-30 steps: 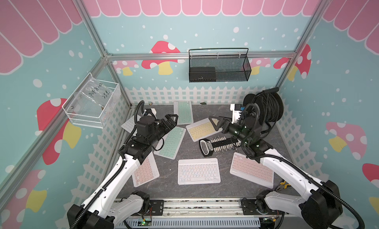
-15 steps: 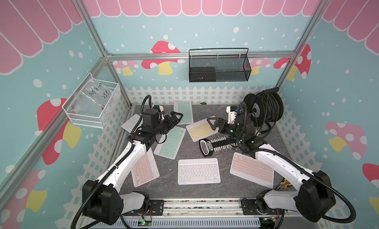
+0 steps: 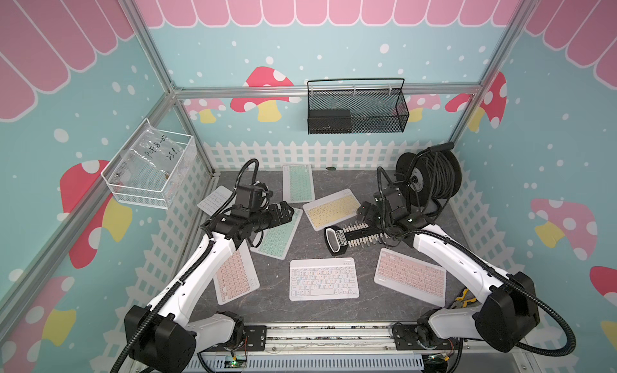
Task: Stack the numeric keypads
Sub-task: Pick up the numeric keypad from the center of the board.
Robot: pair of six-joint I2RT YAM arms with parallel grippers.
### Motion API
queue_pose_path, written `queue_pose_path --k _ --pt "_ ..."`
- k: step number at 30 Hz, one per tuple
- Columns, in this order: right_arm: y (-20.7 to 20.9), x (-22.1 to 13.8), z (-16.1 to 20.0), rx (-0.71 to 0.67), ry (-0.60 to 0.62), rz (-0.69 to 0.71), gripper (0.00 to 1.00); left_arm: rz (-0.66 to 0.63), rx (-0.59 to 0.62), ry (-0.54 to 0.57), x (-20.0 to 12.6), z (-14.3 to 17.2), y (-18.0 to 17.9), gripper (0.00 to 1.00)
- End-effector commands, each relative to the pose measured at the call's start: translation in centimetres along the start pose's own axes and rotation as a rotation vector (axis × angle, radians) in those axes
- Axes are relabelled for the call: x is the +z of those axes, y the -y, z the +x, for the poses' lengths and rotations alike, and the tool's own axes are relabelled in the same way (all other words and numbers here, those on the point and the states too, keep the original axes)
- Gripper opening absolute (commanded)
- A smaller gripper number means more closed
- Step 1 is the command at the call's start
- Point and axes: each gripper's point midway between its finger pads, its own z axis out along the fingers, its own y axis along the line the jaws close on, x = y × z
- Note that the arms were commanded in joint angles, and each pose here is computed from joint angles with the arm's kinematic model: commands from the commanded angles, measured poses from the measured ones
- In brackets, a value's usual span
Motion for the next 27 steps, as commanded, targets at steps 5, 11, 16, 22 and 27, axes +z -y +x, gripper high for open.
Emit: queue_pose_path --k 5,11,16,22,27 --pt "7.3 -0.7 2.5 0.049 -0.072 0.261 1.00 0.150 0.159 -0.128 2.0 4.0 5.5 0.99" --pt "14.5 -1.9 2.5 0.216 -0.048 0.290 1.00 0.288 0.179 -0.152 3.7 6.5 11.1 0.99" --pt "19.0 -2.9 3.7 0.243 -0.062 0.353 1.00 0.368 0.202 -0.210 6.2 9.8 16.2 0.99" --pt "24.1 -3.1 4.3 0.318 -0.050 0.412 1.00 0.478 0.276 -0.303 9.6 14.2 22.6 0.99" --pt "27.5 -2.8 5.2 0.384 -0.056 0.423 1.00 0.545 0.298 -0.359 12.5 18.2 26.2 0.99"
